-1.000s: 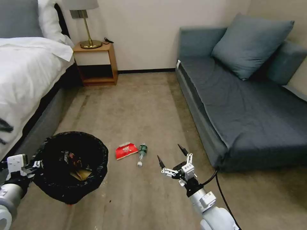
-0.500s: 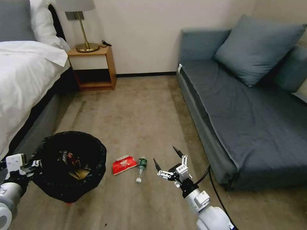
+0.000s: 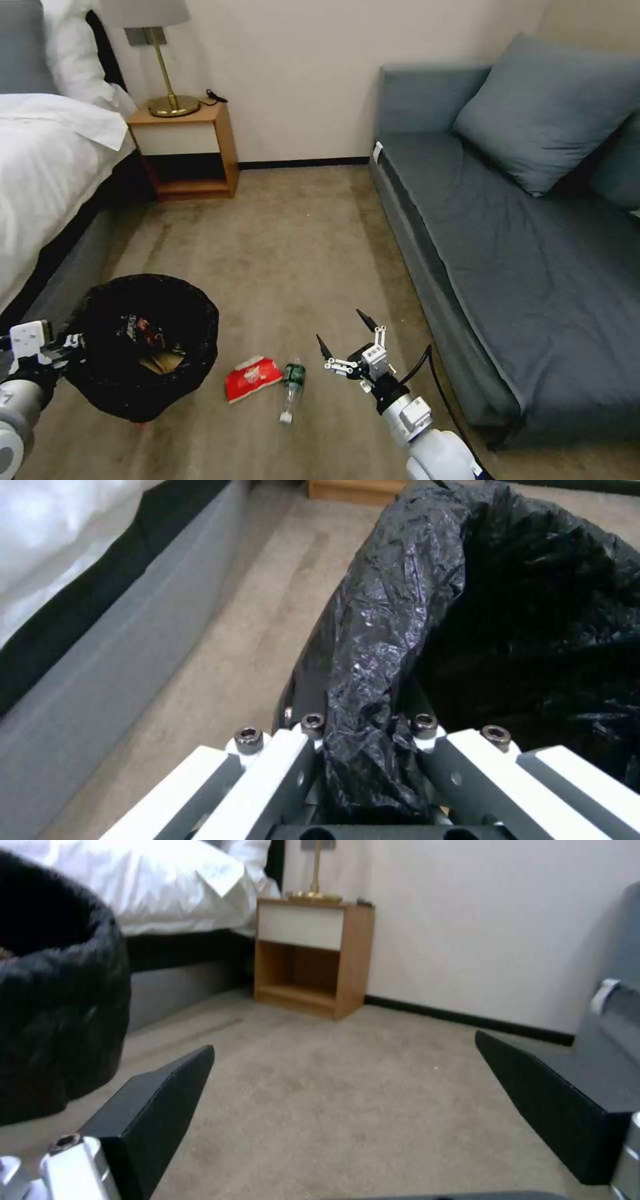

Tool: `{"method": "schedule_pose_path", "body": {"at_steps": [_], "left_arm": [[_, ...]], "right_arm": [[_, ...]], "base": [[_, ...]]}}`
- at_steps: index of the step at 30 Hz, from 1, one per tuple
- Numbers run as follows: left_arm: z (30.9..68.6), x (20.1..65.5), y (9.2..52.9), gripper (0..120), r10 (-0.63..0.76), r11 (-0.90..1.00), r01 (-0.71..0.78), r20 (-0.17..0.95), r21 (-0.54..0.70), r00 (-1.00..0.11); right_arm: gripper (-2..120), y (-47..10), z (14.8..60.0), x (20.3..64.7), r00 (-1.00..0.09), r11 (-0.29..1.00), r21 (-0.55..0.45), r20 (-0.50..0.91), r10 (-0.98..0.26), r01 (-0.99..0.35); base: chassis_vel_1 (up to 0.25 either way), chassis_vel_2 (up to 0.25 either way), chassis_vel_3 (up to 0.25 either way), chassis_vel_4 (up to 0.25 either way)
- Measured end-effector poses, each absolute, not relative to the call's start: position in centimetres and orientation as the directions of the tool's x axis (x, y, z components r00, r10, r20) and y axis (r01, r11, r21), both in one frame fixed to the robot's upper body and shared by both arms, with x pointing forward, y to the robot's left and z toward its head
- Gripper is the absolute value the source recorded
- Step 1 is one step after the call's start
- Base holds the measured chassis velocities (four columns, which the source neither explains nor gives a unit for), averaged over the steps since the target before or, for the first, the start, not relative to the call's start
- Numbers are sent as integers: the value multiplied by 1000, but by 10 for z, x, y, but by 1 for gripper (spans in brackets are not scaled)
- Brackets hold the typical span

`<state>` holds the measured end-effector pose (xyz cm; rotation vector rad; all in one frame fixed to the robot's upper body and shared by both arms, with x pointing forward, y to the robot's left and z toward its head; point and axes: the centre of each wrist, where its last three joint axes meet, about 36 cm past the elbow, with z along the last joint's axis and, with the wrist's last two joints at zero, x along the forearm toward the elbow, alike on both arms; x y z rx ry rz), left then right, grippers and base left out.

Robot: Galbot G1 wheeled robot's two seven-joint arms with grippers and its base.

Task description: Pick up the trash bin, then pick up the garbage on the floor and place it into the trash bin.

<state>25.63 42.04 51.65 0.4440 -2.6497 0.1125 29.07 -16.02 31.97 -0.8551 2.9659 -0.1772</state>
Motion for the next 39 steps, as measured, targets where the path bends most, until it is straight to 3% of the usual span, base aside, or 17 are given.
{"method": "schedule_pose_path", "body": {"at_steps": [10,14,15,19,20,24,29,33,39], "left_arm": [[519,258,422,7,-294,944,-330,436,-7,-851],[519,256,417,7,-291,944,-329,435,-13,-852],[519,256,417,7,-291,944,-329,435,-13,-852],[516,253,415,7,-293,943,-334,443,-14,-847],[516,253,415,7,-293,943,-334,443,-14,-847],[516,251,416,7,-299,941,-339,445,-11,-844],[519,250,414,7,-297,942,-335,438,-9,-848],[521,248,413,7,-298,943,-334,437,-6,-849],[521,248,412,7,-296,943,-333,437,-8,-849]], "right_arm": [[100,-162,320,293,-748,742,-108,168,-642,-662],[100,-194,297,340,-594,527,-292,231,-771,-798],[100,-194,297,340,-594,527,-292,231,-771,-798],[100,-226,284,393,-334,172,-416,356,-873,-893],[100,-226,284,393,-334,172,-416,356,-873,-893],[100,-221,279,448,-124,-141,-498,462,-878,-855],[100,-206,279,480,-61,-264,-537,512,-857,-801],[100,-185,278,505,27,-448,-554,607,-794,-701],[100,-168,271,512,83,-557,-545,664,-743,-626]], "base": [[-135,123,112,-134],[0,0,0,0],[0,0,0,0],[0,0,0,0],[0,0,0,0],[0,0,0,0],[0,0,0,0],[0,0,0,0],[0,0,0,0]]}}
